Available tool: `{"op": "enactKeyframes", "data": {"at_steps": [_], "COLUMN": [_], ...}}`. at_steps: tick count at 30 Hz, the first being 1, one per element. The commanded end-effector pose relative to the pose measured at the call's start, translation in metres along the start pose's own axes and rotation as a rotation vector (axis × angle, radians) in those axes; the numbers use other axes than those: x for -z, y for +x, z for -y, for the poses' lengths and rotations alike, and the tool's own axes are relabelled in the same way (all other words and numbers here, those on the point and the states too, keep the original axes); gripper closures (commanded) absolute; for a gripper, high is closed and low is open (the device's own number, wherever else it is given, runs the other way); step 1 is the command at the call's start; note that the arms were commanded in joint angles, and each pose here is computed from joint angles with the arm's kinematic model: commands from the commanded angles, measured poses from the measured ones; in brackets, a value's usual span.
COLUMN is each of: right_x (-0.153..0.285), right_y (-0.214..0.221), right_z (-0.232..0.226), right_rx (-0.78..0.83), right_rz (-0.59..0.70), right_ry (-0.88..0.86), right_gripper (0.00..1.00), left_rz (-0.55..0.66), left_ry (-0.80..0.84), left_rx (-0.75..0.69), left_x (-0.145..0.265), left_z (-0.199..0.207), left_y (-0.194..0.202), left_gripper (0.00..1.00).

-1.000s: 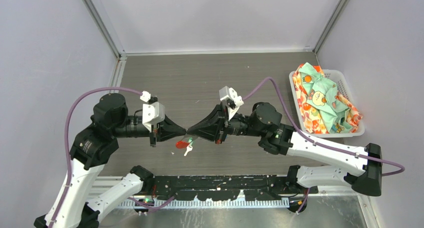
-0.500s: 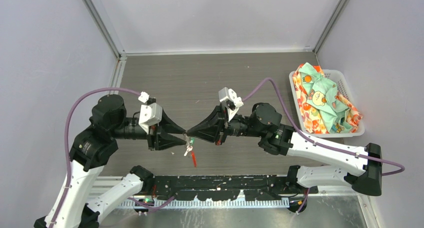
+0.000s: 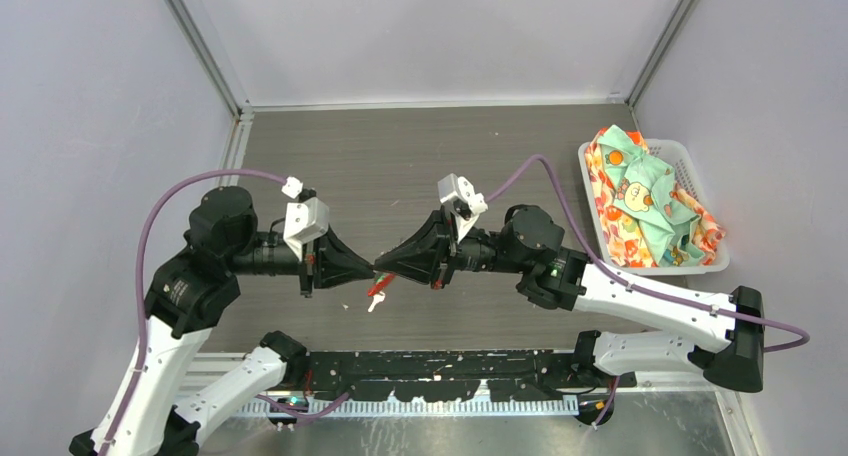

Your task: Put the keys on the keyring

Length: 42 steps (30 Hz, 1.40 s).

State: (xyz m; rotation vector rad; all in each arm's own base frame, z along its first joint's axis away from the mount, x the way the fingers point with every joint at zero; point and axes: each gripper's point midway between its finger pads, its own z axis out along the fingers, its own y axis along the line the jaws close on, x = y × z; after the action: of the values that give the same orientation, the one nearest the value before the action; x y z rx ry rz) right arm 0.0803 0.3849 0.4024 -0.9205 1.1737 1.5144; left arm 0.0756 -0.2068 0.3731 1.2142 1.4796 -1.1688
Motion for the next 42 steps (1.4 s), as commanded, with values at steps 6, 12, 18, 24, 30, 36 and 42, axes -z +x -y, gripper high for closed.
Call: {"op": "enactKeyframes", "data": {"at_steps": [6, 12, 18, 24, 30, 36, 42], "right_x": [0.0, 0.016, 0.026, 0.024, 0.013, 0.005, 0.001], "right_y": [-0.034, -0.013, -0.007, 0.012, 0.013, 0.014, 0.02], "right_z": [-0.015, -0.002, 0.01, 0.023, 0.028, 0.029, 0.031], "right_rx": [0.044, 0.069, 0.11, 0.133, 0.148, 0.148, 0.135], "right_rz": [0.053, -0.277, -0.55, -0.681, -0.658, -0.633, -0.623], "right_ry": [-0.031, 0.041, 0.063, 0.051, 0.037, 0.025, 0.016], "right_gripper": [0.89, 0.6, 0.51, 0.57, 0.59, 0.64, 0.64], "left_rz": [0.033, -0.027, -0.081, -0.113, -0.132, -0.141, -0.142], "left_ry": [-0.084, -0.073, -0.054, -0.045, -0.046, -0.041, -0.043], "left_rx": [-0.075, -0.094, -0.12, -0.127, -0.126, -0.131, -0.133], "left_x": [0.003, 0.004, 0.004, 0.002, 0.002, 0.001, 0.0], "left_z": [-0.013, -0.014, -0.016, -0.02, -0.023, -0.025, -0.026], "left_y": [-0.006, 0.003, 0.012, 0.015, 0.019, 0.021, 0.019], "left_gripper": [0.99, 0.99, 1.0, 1.0, 0.99, 1.0, 0.99]}}
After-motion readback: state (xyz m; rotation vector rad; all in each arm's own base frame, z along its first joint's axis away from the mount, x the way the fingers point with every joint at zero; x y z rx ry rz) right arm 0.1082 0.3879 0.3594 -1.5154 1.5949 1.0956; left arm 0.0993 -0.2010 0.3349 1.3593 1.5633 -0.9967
